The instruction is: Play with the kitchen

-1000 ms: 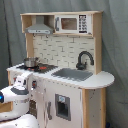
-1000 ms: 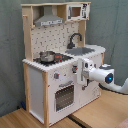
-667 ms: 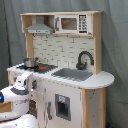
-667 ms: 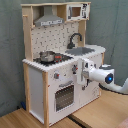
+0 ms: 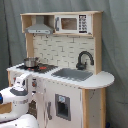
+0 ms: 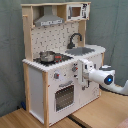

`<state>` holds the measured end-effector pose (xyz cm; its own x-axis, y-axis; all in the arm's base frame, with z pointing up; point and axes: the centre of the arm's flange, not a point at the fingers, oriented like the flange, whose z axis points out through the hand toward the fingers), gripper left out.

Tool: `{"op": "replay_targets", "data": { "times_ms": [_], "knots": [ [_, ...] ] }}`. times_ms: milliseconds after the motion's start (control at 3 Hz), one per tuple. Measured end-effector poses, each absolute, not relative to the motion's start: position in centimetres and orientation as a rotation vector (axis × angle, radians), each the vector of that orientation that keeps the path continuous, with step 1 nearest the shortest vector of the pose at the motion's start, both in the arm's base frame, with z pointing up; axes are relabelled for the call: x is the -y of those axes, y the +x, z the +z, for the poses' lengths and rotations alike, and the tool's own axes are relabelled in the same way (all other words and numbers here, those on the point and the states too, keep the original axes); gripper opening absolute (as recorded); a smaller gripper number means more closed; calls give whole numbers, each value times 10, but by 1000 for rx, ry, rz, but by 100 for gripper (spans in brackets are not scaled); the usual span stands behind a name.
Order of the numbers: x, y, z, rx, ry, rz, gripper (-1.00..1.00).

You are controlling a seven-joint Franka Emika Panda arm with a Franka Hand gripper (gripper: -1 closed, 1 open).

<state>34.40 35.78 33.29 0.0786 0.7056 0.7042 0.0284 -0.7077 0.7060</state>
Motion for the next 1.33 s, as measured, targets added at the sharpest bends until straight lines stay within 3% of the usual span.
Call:
{"op": "replay_targets", "data": {
  "times_ms": [1333],
  "knots": [
    [-357,344,333,-1027,1530,1390,100]
  ]
}}
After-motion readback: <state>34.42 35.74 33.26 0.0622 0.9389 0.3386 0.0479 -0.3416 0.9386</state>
